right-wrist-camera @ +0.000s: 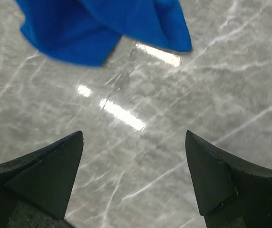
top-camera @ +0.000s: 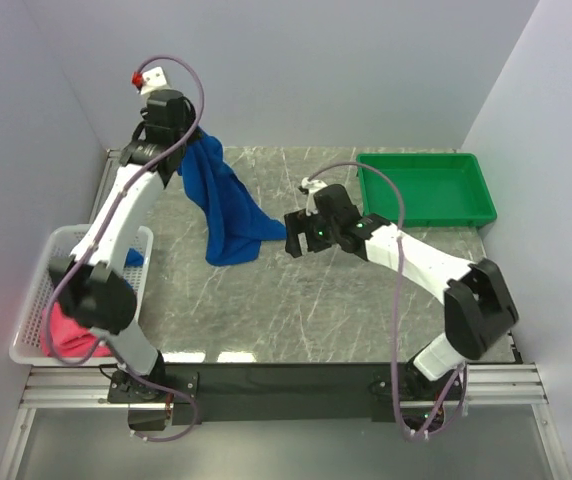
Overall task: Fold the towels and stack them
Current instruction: Move the towel to the center of the board, then flatten out the crumpled towel
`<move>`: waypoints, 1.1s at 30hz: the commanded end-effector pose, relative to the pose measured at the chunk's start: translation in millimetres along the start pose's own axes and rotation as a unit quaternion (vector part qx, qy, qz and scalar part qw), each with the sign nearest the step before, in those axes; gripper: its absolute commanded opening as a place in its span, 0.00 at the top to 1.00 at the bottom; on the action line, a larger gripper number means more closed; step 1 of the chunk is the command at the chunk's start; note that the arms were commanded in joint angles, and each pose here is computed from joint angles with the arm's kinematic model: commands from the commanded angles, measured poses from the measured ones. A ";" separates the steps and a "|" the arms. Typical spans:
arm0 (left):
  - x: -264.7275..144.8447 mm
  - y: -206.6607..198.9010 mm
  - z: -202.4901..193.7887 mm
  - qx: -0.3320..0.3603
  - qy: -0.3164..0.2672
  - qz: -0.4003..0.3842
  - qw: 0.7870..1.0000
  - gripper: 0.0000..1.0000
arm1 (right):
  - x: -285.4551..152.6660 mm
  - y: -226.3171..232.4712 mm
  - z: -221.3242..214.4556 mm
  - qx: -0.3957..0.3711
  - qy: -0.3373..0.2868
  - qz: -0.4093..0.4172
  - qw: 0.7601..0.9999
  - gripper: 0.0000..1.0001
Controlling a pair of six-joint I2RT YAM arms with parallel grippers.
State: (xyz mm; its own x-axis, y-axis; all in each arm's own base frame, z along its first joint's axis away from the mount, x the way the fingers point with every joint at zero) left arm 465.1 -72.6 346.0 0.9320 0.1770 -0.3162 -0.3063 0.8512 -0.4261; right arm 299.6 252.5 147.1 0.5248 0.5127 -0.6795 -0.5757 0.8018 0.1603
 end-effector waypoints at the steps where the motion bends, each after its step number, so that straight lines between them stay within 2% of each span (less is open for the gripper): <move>1: 42.7 6.2 -21.6 0.037 0.028 0.020 0.999 0.45 | 13.7 -1.4 32.9 -0.054 -0.037 0.000 0.998 0.07; 3: 50.6 4.0 -38.0 0.036 0.057 0.013 0.998 0.30 | 26.3 -4.4 36.3 -0.073 -0.034 -0.002 0.997 0.07; 4: 50.7 7.9 -51.6 0.029 0.075 0.013 0.997 0.19 | 30.7 -6.0 36.8 -0.079 -0.032 -0.005 0.996 0.07; 7: 31.7 11.6 -64.6 0.002 0.096 0.000 0.995 0.09 | 47.8 -10.3 42.2 -0.104 -0.028 -0.011 0.994 0.08; 9: 12.6 30.4 -85.4 -0.006 0.116 0.014 0.993 0.06 | 63.1 -12.0 44.9 -0.118 -0.021 -0.009 0.993 0.09; 13: -26.0 55.6 -139.3 -0.052 0.177 0.028 0.982 0.07 | 87.0 -20.6 47.3 -0.128 -0.006 -0.011 0.992 0.18; 14: -39.4 71.2 -161.4 -0.055 0.197 0.036 0.978 0.07 | 90.3 -22.0 51.9 -0.129 -0.007 -0.009 0.992 0.18; 16: -53.0 73.6 -186.9 -0.076 0.222 0.026 0.972 0.08 | 101.8 -21.9 44.9 -0.132 0.003 0.005 0.991 0.18; 19: -71.9 98.5 -233.3 -0.098 0.258 0.045 0.960 0.09 | 113.4 -21.7 37.8 -0.144 0.012 0.019 0.989 0.19; 27: -72.3 98.2 -270.9 -0.170 0.271 0.044 0.947 0.11 | 135.0 -29.0 22.3 -0.137 0.029 0.030 0.990 0.21; 33: -62.2 105.8 -297.7 -0.184 0.280 0.067 0.940 0.15 | 143.0 -29.9 16.5 -0.133 0.032 0.042 0.990 0.26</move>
State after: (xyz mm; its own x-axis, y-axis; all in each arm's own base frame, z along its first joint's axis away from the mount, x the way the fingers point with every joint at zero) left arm 306.3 -131.7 72.6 0.6372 -0.0849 -0.7660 -0.5486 0.6482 -0.5281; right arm 384.4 295.3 40.3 0.3978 0.4979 -0.7706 -0.7495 0.6608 0.0400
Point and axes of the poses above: each gripper's point midway between its finger pads, its own x axis out along the fingers, its own y axis along the line the jaws close on, z = x × y, the point moved 2 cm from there along -x, back along the fingers, and after that the axes turned 9 degrees about -x, right-handed, at the moved point
